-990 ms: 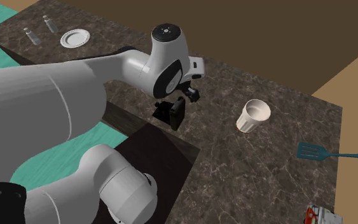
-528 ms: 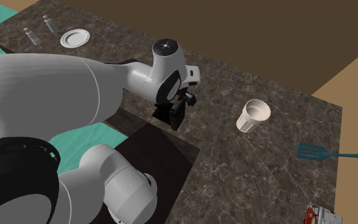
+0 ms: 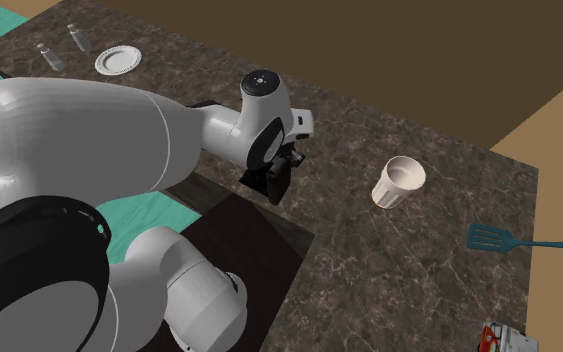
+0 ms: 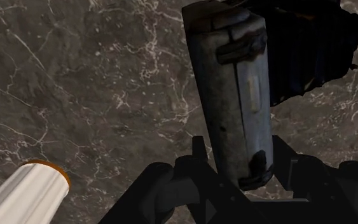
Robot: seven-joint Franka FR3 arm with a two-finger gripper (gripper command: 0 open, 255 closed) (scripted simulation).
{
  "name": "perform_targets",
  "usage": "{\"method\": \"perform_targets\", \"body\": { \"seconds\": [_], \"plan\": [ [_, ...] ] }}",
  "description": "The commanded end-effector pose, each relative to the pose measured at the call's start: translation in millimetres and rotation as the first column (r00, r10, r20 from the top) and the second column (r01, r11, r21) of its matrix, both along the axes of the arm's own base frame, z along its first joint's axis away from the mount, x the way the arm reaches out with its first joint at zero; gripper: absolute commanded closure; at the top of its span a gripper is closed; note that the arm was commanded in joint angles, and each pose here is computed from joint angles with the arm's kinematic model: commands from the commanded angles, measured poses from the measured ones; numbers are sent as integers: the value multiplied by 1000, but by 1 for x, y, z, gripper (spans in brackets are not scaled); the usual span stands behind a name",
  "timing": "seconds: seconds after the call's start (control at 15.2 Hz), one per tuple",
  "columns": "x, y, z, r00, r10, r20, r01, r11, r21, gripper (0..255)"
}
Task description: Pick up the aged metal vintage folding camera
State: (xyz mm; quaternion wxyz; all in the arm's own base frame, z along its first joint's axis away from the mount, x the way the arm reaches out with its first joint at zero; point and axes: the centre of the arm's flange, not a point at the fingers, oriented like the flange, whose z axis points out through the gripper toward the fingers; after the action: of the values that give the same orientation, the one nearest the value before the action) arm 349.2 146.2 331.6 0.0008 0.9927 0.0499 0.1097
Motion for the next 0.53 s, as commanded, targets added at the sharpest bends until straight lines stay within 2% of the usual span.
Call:
{"method": "perform_targets", "body": {
  "seconds": [0.0, 0.33, 0.46],
  "plan": [
    [0, 0, -1, 1000, 0, -2, 0, 1000, 0, 255],
    [0, -1, -1, 1000, 0, -2, 0, 1000, -1, 255],
    [0, -1, 10, 1000, 0, -2, 0, 1000, -1, 255]
  ]
}}
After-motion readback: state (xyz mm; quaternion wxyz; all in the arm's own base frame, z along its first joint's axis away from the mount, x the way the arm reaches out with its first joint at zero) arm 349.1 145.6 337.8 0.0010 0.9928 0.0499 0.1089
